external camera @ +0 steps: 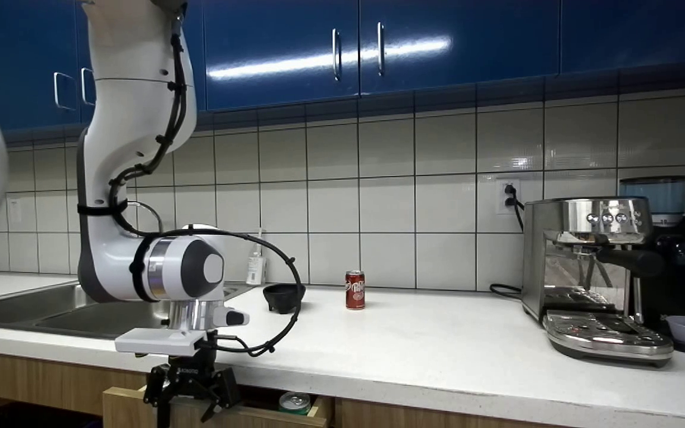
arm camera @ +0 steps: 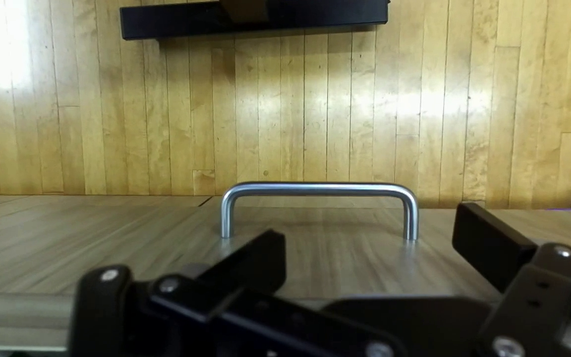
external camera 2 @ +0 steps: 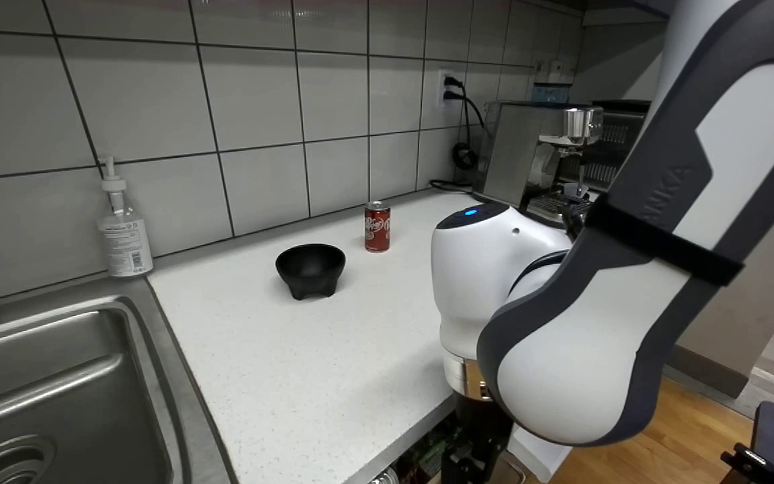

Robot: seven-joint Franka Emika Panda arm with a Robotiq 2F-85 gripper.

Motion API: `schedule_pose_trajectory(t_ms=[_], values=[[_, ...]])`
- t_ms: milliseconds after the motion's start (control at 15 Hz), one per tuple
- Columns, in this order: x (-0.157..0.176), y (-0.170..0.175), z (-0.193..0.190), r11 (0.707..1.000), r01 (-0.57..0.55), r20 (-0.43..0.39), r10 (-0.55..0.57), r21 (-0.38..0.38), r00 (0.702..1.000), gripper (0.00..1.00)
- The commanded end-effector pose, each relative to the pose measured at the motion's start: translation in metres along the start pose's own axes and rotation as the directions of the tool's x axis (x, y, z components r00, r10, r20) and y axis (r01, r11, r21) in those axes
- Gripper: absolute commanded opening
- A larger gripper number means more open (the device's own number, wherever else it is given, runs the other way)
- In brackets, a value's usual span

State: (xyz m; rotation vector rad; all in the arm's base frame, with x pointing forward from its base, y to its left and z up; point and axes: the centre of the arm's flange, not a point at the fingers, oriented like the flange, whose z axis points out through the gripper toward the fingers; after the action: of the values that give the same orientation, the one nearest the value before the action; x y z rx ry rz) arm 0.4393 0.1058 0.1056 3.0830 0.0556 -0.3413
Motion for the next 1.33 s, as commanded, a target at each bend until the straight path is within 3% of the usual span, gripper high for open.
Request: schedule_pose_trajectory(t_ms=[0,600,1000,1267], values=[[0.005,-0.011,0.005,0.998,0.049,-0.003,-0.049,0.039,0.999,1.00],[-0.021,-0.009,-0.006,0.995,0.084,-0.037,-0.083,0.045,0.996,1.00],[-0.051,-0.002,-0.011,0.990,0.091,0.026,-0.094,0.105,0.995,1.00],[-0.062,0.006,-0.013,0.996,0.069,-0.010,-0.068,0.055,0.998,1.00]])
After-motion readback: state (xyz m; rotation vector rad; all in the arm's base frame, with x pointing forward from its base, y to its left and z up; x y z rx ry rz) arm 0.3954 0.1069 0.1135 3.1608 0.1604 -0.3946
